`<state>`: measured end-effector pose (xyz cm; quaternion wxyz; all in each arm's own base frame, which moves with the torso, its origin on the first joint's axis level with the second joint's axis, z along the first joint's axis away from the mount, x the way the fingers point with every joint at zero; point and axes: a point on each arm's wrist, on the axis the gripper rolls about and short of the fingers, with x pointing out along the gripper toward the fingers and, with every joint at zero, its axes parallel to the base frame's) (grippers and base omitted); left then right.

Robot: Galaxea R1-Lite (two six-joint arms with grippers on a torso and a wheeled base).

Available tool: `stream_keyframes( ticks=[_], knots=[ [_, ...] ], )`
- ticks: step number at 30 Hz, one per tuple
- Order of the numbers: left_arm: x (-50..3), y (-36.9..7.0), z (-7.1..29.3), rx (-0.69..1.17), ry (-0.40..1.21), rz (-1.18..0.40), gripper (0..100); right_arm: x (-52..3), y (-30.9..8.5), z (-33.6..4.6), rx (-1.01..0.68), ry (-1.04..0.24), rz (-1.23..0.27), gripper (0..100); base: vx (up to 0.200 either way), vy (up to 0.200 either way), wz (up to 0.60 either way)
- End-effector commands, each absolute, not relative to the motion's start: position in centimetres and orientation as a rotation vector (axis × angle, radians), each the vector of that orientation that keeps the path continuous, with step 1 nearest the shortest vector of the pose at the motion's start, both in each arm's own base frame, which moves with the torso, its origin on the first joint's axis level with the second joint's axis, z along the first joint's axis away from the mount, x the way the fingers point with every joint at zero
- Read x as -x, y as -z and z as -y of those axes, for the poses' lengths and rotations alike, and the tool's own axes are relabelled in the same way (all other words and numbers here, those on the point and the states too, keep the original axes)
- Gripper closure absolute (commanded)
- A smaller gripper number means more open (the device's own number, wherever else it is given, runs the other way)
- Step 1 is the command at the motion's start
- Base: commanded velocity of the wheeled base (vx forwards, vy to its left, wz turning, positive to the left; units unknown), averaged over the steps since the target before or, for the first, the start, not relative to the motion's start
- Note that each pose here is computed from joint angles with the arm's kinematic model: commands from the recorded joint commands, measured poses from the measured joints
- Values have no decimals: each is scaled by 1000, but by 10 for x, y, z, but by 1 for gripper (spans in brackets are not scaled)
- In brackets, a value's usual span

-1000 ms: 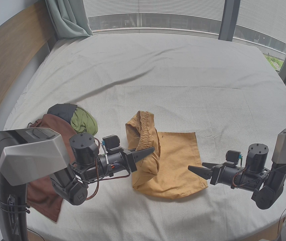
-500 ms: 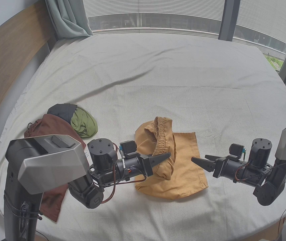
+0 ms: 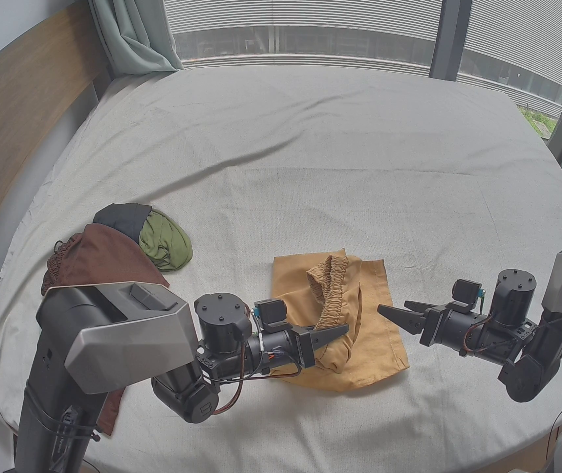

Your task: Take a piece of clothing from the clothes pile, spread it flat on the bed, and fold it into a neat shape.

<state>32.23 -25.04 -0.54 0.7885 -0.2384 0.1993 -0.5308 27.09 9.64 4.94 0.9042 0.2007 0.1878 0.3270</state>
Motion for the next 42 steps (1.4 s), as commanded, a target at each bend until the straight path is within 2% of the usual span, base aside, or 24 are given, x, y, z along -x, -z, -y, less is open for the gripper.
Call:
stream_keyframes(
  ticks=[1,7,8,23,27,38,42],
  knots=[
    [-324,13,254,512,1145,-437,100,-271,-50,-97,-415,-678,-386,0,0,0,0],
    [-326,13,255,511,1146,-428,100,-271,-50,-96,-415,-676,-385,0,0,0,0],
    [-327,13,254,510,1145,-426,0,-271,-50,-96,-415,-676,-385,0,0,0,0],
    [-332,3,253,490,1111,-353,0,-271,-49,-97,-415,-677,-389,0,0,0,0],
    [-336,3,244,460,1092,-332,0,-272,-47,-97,-413,-677,-396,0,0,0,0],
    [-333,-31,209,445,1035,-284,0,-270,-46,-100,-412,-686,-405,0,0,0,0],
    [-330,-46,181,408,991,-250,0,-268,-45,-100,-411,-687,-410,0,0,0,0]
  ],
)
